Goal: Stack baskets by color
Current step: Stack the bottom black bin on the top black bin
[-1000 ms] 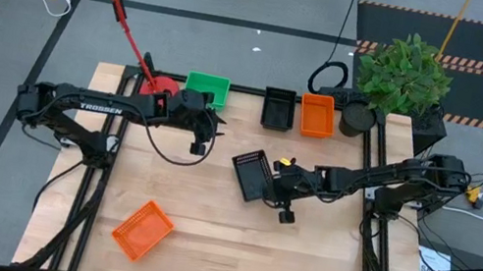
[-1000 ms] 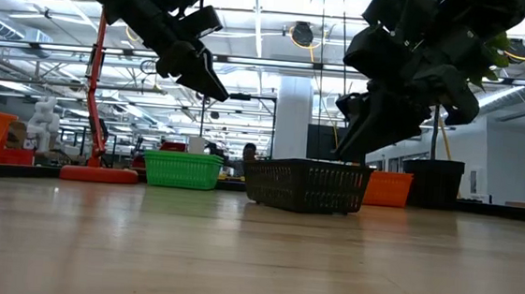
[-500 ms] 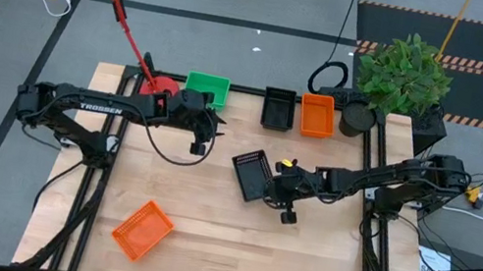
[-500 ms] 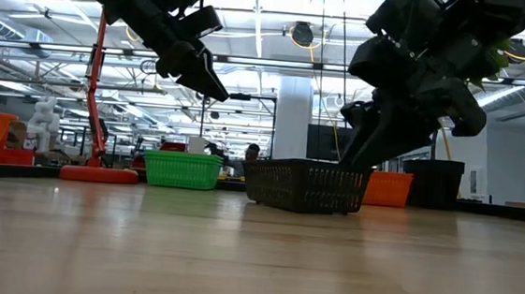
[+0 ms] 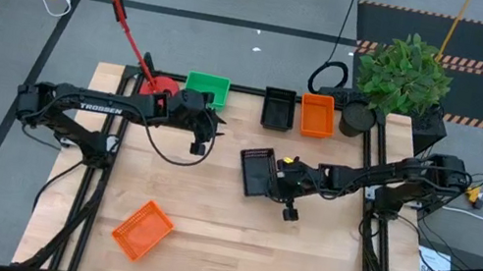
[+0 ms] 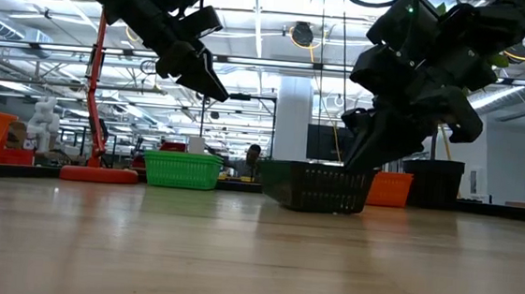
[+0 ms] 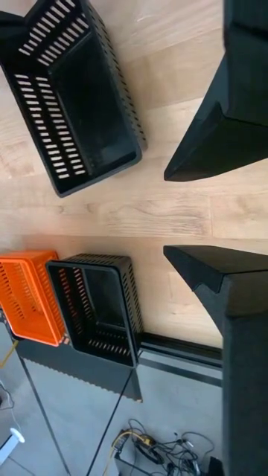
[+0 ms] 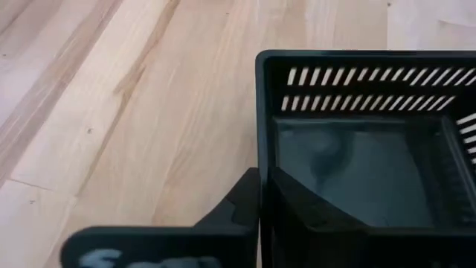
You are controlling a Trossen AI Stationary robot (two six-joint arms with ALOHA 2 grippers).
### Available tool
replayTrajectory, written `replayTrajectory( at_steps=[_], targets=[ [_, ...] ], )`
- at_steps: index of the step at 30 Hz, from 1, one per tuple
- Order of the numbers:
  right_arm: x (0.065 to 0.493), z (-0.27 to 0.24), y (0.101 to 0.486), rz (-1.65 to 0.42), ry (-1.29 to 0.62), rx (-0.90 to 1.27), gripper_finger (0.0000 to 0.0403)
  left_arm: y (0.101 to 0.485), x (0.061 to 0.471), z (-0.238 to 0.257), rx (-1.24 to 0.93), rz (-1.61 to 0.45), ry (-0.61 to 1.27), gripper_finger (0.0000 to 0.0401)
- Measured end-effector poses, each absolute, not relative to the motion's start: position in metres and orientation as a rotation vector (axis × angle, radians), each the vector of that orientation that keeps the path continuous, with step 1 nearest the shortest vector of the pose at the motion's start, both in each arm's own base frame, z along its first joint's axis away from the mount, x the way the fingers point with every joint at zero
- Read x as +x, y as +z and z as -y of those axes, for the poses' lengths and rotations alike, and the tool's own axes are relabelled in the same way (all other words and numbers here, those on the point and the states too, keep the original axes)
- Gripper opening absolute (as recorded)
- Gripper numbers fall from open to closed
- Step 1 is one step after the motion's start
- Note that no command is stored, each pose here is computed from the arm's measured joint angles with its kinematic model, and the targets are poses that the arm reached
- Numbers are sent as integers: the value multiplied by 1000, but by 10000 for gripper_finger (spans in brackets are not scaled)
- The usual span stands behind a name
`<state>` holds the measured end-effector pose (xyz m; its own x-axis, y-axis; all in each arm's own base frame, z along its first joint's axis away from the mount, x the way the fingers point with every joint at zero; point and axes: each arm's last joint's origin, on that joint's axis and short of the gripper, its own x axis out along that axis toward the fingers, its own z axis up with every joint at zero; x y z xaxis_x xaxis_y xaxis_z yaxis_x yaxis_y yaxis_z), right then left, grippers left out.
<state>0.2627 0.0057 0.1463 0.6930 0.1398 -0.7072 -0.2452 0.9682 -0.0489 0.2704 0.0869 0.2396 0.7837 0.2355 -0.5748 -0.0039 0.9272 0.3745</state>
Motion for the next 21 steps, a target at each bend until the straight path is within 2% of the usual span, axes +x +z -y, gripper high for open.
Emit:
replayTrajectory(
  at_steps=[10,21],
  targets=[
    [262,-7,148,-772,239,-135,7,240,270,-87,369,-661,132,152],
    [254,-7,172,-677,229,-134,6,240,270,-87,370,-661,132,152]
  ],
)
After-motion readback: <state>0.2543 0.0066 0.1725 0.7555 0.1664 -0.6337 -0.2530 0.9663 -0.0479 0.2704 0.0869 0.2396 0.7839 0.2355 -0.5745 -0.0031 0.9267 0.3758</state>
